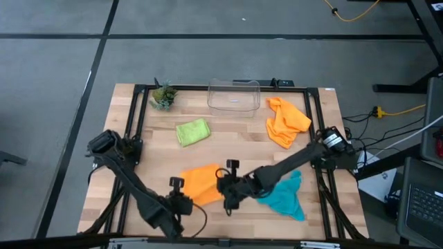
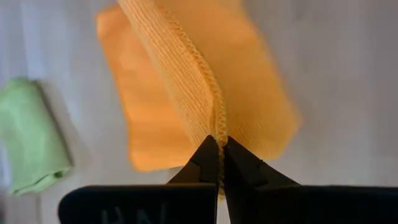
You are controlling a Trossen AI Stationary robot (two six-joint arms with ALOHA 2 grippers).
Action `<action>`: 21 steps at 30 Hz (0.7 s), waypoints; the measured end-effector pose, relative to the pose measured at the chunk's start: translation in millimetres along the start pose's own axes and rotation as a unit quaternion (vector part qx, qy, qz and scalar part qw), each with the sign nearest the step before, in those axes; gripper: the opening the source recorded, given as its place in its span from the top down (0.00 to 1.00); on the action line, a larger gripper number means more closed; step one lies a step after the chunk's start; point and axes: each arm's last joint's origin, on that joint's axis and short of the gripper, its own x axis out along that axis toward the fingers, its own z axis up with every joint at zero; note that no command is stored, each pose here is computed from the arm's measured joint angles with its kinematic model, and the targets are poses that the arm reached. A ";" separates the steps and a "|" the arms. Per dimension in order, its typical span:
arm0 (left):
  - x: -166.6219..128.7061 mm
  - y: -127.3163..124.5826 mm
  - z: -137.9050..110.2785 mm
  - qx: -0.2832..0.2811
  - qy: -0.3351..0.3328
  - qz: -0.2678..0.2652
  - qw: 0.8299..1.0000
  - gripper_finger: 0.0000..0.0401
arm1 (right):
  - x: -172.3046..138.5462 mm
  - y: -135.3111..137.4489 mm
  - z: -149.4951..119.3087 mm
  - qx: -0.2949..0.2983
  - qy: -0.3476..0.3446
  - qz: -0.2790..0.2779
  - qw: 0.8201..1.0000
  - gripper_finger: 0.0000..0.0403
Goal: Fold microfiber towels
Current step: Fold the bottom microfiber cloth
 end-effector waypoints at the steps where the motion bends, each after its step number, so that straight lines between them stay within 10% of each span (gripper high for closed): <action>1: 6.3 2.8 -2.4 0.001 0.010 0.008 1.000 1.00 | 5.1 -4.5 -2.0 0.003 -0.001 -0.004 1.000 0.98; 21: 64.0 39.3 -14.5 0.002 0.079 0.068 0.995 1.00 | 55.8 -59.1 -33.3 0.045 -0.019 -0.029 0.998 0.97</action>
